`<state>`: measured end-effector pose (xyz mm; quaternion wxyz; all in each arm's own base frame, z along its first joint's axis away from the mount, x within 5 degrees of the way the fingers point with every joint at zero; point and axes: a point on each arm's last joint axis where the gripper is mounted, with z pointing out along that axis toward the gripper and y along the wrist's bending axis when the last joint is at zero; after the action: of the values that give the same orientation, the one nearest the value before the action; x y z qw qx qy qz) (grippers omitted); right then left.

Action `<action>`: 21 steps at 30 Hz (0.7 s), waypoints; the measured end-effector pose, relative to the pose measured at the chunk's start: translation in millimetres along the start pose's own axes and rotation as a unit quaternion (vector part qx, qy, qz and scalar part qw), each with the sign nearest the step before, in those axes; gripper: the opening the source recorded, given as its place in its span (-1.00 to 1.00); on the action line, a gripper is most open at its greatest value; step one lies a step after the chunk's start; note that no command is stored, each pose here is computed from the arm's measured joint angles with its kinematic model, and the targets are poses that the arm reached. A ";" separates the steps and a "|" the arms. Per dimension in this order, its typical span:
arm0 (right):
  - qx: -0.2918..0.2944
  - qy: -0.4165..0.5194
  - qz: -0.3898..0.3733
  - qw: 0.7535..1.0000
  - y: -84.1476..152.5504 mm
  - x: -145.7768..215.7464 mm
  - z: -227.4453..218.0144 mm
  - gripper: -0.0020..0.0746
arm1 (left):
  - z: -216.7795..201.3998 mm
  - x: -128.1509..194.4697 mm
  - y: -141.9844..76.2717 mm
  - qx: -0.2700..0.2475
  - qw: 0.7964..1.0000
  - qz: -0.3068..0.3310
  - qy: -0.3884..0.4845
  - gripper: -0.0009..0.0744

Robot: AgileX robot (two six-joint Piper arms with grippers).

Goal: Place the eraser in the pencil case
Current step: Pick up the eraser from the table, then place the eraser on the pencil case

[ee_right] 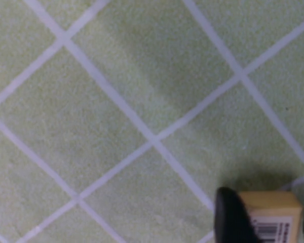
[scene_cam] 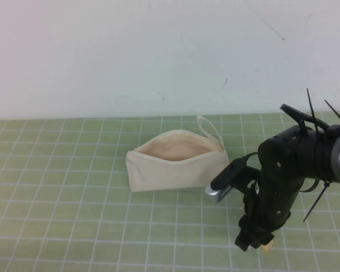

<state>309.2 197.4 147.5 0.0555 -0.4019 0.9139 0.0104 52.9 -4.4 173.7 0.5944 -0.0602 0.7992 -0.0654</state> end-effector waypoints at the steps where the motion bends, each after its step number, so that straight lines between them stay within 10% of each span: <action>1: 0.000 0.001 0.000 1.000 -0.1 0.2 0.0 -0.21 | 0.0 0.0 0.0 0.000 1.000 0.000 0.000 -0.98; 11: 0.004 -0.041 0.014 0.999 -0.1 -6.4 -60.3 -0.44 | 0.0 0.0 0.0 0.000 1.000 0.000 0.000 -0.98; 21: 0.010 -0.352 0.057 0.934 0.6 -45.0 -155.1 -0.44 | 0.0 0.0 0.0 0.000 1.000 0.000 0.000 -0.98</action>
<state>324.6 220.9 306.5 0.3769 -0.3195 0.8572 0.1449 52.9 -4.4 173.7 0.5944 -0.0604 0.7992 -0.0657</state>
